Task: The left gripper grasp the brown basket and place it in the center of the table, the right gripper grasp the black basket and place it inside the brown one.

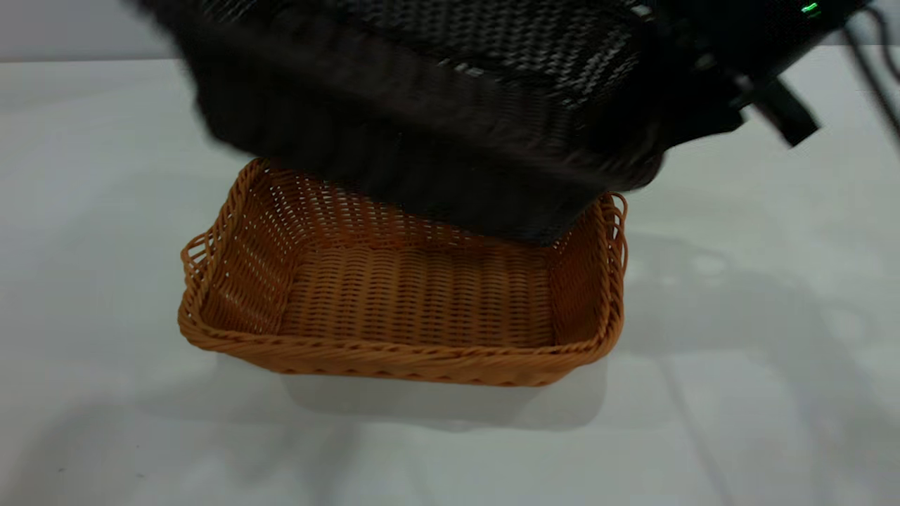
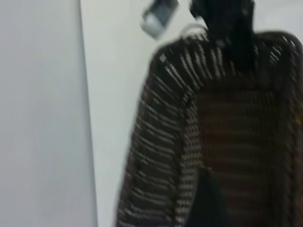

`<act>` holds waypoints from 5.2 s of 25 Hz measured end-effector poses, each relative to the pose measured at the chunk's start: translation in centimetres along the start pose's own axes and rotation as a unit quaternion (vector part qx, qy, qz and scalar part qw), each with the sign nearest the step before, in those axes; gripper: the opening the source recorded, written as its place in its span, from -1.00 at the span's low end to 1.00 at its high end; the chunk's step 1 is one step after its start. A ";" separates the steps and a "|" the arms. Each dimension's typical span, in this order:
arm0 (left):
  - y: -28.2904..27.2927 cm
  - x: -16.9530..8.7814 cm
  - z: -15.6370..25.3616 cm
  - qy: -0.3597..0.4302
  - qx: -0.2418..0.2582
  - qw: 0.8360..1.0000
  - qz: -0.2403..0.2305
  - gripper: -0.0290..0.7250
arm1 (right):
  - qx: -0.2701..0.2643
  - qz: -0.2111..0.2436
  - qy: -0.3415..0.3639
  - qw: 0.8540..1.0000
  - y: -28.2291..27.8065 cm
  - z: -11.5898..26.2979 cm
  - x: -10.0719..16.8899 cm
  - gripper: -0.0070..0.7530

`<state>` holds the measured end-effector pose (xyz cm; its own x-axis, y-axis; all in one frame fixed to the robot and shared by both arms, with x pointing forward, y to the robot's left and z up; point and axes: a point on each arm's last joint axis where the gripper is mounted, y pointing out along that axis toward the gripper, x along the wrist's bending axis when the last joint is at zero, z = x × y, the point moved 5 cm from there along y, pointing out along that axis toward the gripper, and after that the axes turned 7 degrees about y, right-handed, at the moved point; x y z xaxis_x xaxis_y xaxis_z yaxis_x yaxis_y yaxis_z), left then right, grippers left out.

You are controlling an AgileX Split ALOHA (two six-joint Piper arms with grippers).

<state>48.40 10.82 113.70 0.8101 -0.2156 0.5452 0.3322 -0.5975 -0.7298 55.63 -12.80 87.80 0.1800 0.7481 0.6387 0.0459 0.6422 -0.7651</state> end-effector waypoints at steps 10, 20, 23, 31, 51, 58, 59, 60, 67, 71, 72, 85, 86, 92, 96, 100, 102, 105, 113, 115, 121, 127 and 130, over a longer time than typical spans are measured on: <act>-0.3 -0.1 -0.1 -0.029 0.000 1.000 0.000 0.33 | 0.036 0.084 -0.023 0.996 4.1 0.3 -4.0 -0.75; -0.3 -0.1 -0.1 -0.030 0.000 1.000 0.000 0.31 | 0.030 0.099 -0.035 0.994 4.5 0.0 -4.7 -0.40; -0.3 -0.1 -0.1 -0.032 0.001 0.999 0.000 0.28 | 0.041 0.099 -0.055 0.993 4.4 0.2 -4.7 -0.03; -3.1 -0.4 -0.2 -0.062 0.021 0.997 -0.037 0.26 | 0.044 0.095 -0.148 0.983 0.4 0.4 -1.2 0.54; -19.1 -8.7 0.1 -0.376 0.063 0.896 -0.230 0.26 | -0.208 0.113 -0.330 0.914 -26.4 13.9 10.0 0.53; -18.0 -11.4 1.1 -0.446 0.059 0.866 -0.220 0.26 | -0.286 0.131 -0.314 0.896 -29.4 18.8 7.1 0.53; -17.4 -11.9 1.5 -0.452 0.064 0.864 -0.212 0.26 | -0.288 0.138 -0.311 0.895 -29.1 19.4 6.2 0.53; -16.7 -12.4 1.9 -0.461 0.072 0.861 -0.203 0.26 | -0.288 0.142 -0.310 0.895 -28.8 20.0 5.4 0.53; -10.6 -17.7 5.5 -0.531 0.146 0.825 -0.123 0.26 | -0.261 0.201 -0.257 0.909 -23.3 22.4 -3.3 0.53; -7.1 -21.5 7.7 -0.549 0.196 0.809 -0.073 0.26 | -0.279 0.203 -0.238 0.908 -20.3 22.8 -6.9 0.53; -6.2 -22.3 8.2 -0.552 0.202 0.806 -0.063 0.26 | -0.282 0.201 -0.238 0.907 -19.7 23.0 -7.5 0.53; -2.8 -26.0 9.6 -0.569 0.222 0.792 -0.012 0.26 | -0.332 0.177 -0.253 0.891 -20.3 23.8 -7.6 0.53; -2.8 -26.0 9.6 -0.570 0.222 0.791 -0.012 0.26 | -0.332 0.177 -0.253 0.891 -20.3 23.8 -7.6 0.53; -2.8 -26.0 9.6 -0.571 0.222 0.790 -0.010 0.26 | -0.332 0.178 -0.253 0.891 -20.3 23.8 -7.7 0.53; -2.9 -26.0 9.6 -0.578 0.220 0.786 -0.015 0.26 | -0.355 0.192 -0.214 0.890 -20.7 23.6 -8.1 0.53; -3.7 -25.9 10.3 -0.626 0.214 0.747 -0.060 0.26 | -0.411 0.199 -0.176 0.872 -21.6 24.1 -8.5 0.53; -4.5 -26.0 10.6 -0.648 0.205 0.727 -0.100 0.26 | -0.447 0.189 -0.181 0.856 -22.0 25.0 -8.5 0.53; -5.8 -26.4 10.7 -0.667 0.187 0.702 -0.167 0.26 | -0.477 0.177 -0.191 0.839 -22.3 26.0 -8.6 0.53; -8.6 -28.7 8.9 -0.642 0.111 0.686 -0.324 0.26 | -0.477 0.180 -0.190 0.839 -22.3 26.0 -8.7 0.53; -8.7 -29.1 8.7 -0.637 0.104 0.687 -0.333 0.26 | -0.476 0.180 -0.190 0.839 -22.3 26.0 -8.7 0.53; -8.7 -29.2 8.7 -0.638 0.106 0.687 -0.331 0.26 | -0.476 0.180 -0.190 0.840 -22.3 26.0 -8.7 0.53; -8.7 -29.2 8.7 -0.638 0.106 0.687 -0.331 0.26 | -0.476 0.180 -0.190 0.840 -22.3 26.0 -8.7 0.53; -8.7 -29.2 8.7 -0.638 0.106 0.687 -0.331 0.26 | -0.476 0.180 -0.190 0.840 -22.3 26.0 -8.7 0.53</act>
<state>26.02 29.05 100.54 0.1672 0.9827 0.0799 0.7855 -0.0838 -0.6132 27.45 -29.29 101.42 0.0327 0.9806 0.1933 0.8529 0.0734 -0.5169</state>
